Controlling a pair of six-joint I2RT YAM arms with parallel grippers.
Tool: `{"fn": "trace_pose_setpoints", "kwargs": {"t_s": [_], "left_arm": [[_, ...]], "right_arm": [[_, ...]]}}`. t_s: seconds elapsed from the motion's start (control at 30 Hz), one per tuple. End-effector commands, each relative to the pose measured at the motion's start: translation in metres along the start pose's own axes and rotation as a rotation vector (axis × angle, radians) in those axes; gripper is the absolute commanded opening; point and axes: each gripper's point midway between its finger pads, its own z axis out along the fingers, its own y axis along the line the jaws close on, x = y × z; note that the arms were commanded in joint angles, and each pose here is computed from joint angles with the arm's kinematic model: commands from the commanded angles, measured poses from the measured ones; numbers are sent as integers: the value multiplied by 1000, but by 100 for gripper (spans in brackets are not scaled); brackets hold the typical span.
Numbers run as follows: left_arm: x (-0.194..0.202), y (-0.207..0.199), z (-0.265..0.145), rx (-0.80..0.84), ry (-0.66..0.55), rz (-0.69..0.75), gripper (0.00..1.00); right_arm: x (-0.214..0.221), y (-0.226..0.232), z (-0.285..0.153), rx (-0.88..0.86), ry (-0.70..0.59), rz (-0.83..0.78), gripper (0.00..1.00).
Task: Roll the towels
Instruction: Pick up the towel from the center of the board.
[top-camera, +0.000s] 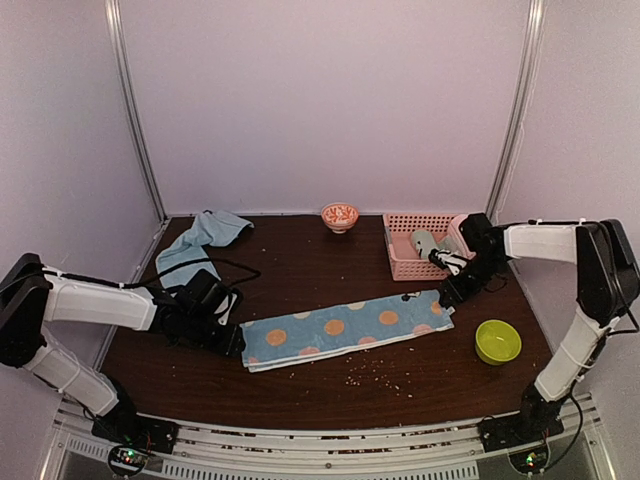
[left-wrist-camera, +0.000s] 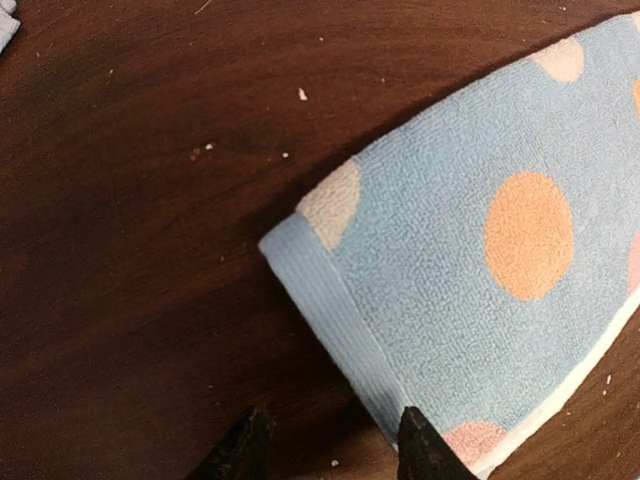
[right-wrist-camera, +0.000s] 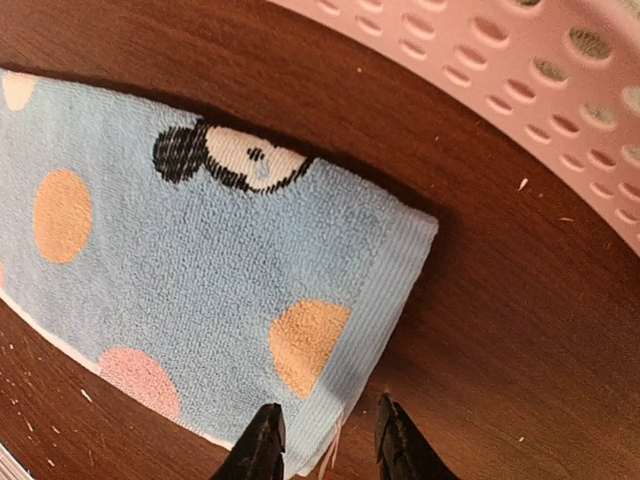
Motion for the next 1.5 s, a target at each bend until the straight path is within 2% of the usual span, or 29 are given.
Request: {"fn": "trace_pose_setpoints", "kwargs": {"t_s": [0.0,0.5,0.8,0.87,0.97,1.03,1.27,1.37,1.47], "left_arm": [[-7,-2,-1,8,-27,0,44],[-4,0,-1,1,-18,-5,44],[-3,1,2,-7,-6,0,44],[-3,1,3,-7,-2,0,44],[-4,-1,4,-2,0,2,44],[-3,0,3,-5,-1,3,44],[-2,1,5,-11,7,3,44],[1,5,3,-29,10,0,44],[4,10,1,-49,10,-5,44]], "right_arm": [[7,1,15,-22,15,27,31],[13,-6,38,10,30,47,25],[22,-3,39,5,54,41,15],[23,-5,40,13,61,48,17],[23,-9,38,42,58,51,26],[24,-10,37,52,57,47,27],[35,-1,44,-6,99,45,5],[27,-2,30,3,85,32,0],[17,-4,11,20,60,26,0]]}}
